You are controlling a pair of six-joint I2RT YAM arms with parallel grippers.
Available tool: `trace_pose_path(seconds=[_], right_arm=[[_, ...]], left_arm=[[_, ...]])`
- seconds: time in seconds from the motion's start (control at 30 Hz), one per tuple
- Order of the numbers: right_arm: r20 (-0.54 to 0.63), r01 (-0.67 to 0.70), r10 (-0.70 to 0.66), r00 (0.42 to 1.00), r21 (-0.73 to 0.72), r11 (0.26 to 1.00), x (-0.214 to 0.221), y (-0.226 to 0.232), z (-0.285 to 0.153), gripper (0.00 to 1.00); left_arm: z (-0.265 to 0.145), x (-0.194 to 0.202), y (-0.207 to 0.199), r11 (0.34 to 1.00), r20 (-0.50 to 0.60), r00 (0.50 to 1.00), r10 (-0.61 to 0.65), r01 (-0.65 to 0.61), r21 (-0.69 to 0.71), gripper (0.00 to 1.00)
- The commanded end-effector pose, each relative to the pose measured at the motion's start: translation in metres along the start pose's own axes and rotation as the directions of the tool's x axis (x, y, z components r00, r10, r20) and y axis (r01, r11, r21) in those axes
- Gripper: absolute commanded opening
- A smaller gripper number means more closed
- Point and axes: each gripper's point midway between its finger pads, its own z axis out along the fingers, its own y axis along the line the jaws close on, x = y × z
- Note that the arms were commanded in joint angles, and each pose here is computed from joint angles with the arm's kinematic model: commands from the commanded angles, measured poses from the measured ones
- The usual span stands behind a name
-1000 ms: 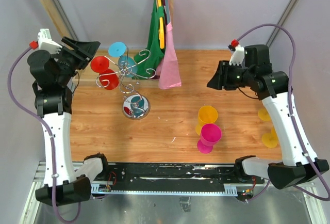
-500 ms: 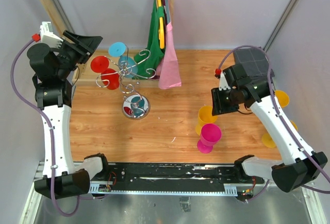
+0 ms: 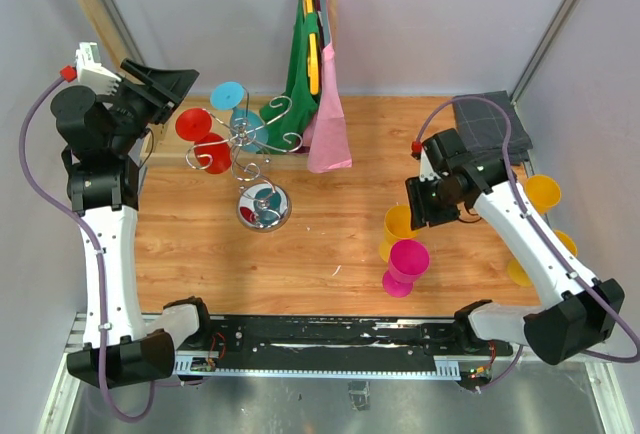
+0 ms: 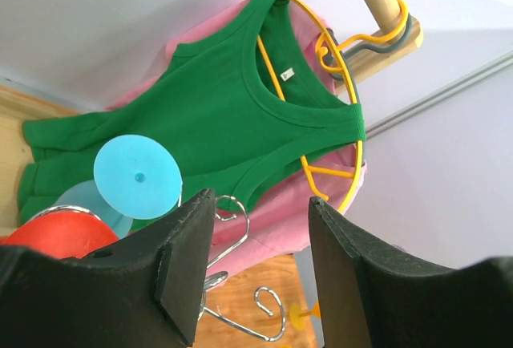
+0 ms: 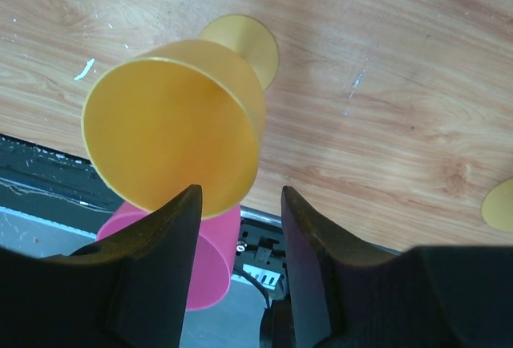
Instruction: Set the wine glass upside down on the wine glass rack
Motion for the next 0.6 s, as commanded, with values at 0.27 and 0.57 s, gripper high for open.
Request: trace_pose_path(seconds=[0.27, 0.57], right_arm=[[-0.015, 0.017, -0.017, 1.000, 0.002, 1.000, -0.010, 0.003, 0.027, 0.35], [-0.006, 0.010, -0.010, 1.000, 0.046, 0.999, -0.013, -0.005, 0.029, 0.02]], left_arm=[[-0.007, -0.002, -0.008, 0.999, 0.012, 0.999, 0.034, -0.034, 0.025, 0.56], [-0.005, -0.002, -0.008, 0.999, 0.009, 0.999, 0.033, -0.033, 0.029, 0.56]])
